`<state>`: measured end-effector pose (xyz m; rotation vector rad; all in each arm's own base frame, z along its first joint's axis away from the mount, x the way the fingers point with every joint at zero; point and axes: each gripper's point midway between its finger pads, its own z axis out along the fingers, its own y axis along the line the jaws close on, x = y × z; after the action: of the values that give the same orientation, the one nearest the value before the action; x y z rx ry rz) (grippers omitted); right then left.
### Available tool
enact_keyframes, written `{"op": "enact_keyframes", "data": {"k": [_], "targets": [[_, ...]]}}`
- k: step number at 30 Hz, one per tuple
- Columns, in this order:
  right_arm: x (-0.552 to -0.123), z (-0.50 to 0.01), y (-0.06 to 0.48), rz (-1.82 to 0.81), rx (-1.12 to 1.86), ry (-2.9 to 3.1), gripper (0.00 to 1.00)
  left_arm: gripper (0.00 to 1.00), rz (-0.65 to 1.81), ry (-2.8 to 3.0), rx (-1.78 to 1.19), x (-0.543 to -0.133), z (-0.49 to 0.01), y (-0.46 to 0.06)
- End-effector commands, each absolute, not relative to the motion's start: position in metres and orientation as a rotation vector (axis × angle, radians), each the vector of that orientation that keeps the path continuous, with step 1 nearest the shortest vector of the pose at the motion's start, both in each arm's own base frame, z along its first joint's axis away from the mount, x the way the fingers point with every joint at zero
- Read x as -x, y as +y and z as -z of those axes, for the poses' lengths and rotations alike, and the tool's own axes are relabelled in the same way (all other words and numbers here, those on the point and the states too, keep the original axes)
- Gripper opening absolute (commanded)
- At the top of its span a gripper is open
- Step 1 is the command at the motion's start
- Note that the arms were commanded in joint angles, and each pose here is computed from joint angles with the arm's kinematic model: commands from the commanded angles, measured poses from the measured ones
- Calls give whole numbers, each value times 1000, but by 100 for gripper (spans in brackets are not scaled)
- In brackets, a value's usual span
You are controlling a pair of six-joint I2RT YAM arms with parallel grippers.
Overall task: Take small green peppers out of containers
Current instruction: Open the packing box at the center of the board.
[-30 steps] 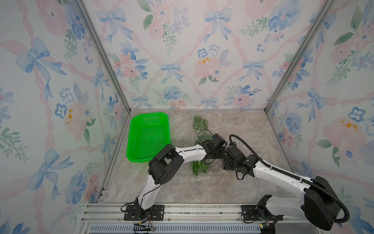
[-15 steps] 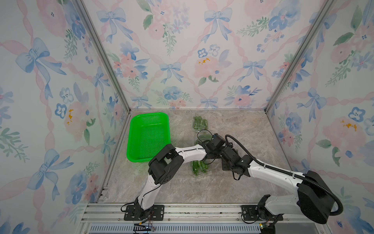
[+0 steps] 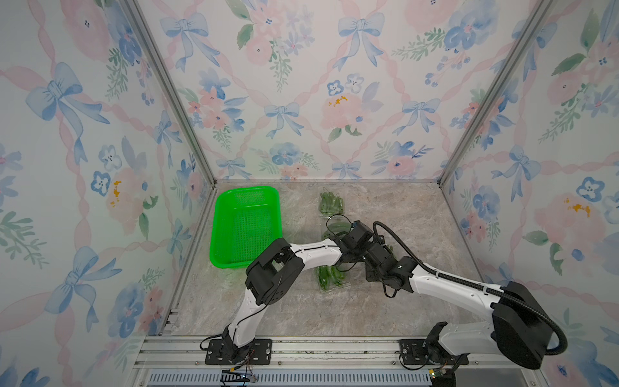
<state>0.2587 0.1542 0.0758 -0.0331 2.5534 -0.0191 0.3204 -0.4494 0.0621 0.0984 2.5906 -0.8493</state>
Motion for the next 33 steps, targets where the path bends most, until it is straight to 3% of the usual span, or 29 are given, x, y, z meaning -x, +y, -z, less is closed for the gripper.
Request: {"op": "enact_keyframes", "data": {"k": [1, 13, 28, 33], "targets": [[-253, -71, 137, 25, -20, 2585, 36, 1, 777, 2663, -168, -302, -41, -442], [-256, -42, 139, 41, -20, 2650, 37, 1, 783, 2660, -167, -303, -42, -443], [-256, -44, 137, 12, -42, 2655, 17, 0, 784, 2660, -167, -303, -42, -442], [-256, -47, 136, -19, -46, 2658, 7, 0, 781, 2663, -166, -303, -41, -441]]}}
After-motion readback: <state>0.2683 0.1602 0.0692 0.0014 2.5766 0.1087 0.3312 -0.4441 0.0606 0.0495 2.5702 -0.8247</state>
